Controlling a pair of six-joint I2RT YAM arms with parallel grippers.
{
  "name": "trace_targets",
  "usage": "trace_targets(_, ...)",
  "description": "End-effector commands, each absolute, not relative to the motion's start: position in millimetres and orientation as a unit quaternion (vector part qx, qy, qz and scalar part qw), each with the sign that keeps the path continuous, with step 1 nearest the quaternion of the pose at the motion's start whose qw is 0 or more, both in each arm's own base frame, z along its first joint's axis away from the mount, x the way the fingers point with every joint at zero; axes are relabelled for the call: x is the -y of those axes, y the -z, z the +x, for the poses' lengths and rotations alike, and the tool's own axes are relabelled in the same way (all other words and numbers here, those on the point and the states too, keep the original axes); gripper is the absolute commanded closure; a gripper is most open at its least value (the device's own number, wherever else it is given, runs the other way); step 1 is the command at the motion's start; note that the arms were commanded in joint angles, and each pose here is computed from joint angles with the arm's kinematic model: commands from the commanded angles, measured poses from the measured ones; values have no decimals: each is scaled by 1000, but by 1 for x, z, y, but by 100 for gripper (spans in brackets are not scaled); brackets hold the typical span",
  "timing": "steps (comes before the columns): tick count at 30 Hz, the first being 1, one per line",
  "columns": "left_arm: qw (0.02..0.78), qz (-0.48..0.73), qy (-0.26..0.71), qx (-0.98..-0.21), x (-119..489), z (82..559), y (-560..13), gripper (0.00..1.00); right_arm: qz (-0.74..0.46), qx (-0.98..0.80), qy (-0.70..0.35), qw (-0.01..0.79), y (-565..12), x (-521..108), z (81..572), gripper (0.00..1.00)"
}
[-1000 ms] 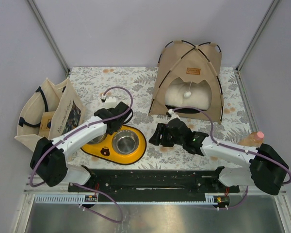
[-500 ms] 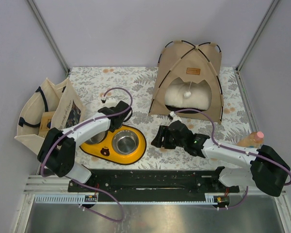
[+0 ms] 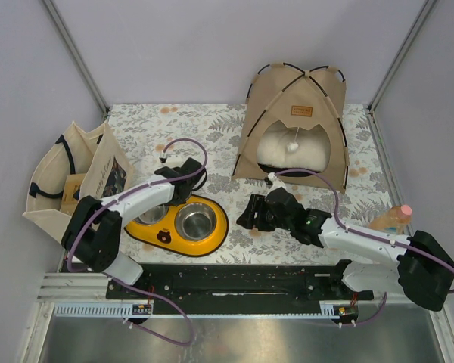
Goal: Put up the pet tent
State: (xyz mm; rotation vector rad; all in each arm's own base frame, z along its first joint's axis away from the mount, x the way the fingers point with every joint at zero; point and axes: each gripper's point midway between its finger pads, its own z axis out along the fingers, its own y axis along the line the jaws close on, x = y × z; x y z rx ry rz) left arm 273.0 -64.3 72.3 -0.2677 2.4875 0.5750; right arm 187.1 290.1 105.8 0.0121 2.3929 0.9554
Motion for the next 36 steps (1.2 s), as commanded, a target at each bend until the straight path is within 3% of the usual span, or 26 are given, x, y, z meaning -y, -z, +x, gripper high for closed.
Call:
trace_targets(1, 305, -111, -173, -930, 71, 274, -93, 48, 8, -889, -348, 298, -112, -285, 190, 35)
trace_targets(4, 318, -113, -138, -931, 76, 268, -104, 44, 4, -893, -339, 297, -109, -281, 189, 34)
trace_targets(13, 318, -75, 6, -945, 108, 218, -106, 9, -12, -904, -319, 284, -98, -267, 176, 31)
trace_targets(18, 296, -80, 68, -950, 113, 185, -93, 5, -24, -906, -327, 269, -92, -265, 166, 30)
trace_targets(21, 278, -107, 112, -948, 121, 171, -96, 20, -39, -906, -337, 251, -90, -270, 159, 35)
trace_targets(26, 253, -137, 96, -953, 114, 153, -95, 82, -38, -904, -349, 242, -88, -278, 159, 41)
trace_targets(31, 210, -141, 45, -967, 103, 137, -80, 99, -29, -902, -353, 246, -87, -281, 163, 41)
trace_targets(36, 180, -126, 16, -975, 112, 127, -63, 100, -20, -900, -358, 246, -85, -282, 164, 41)
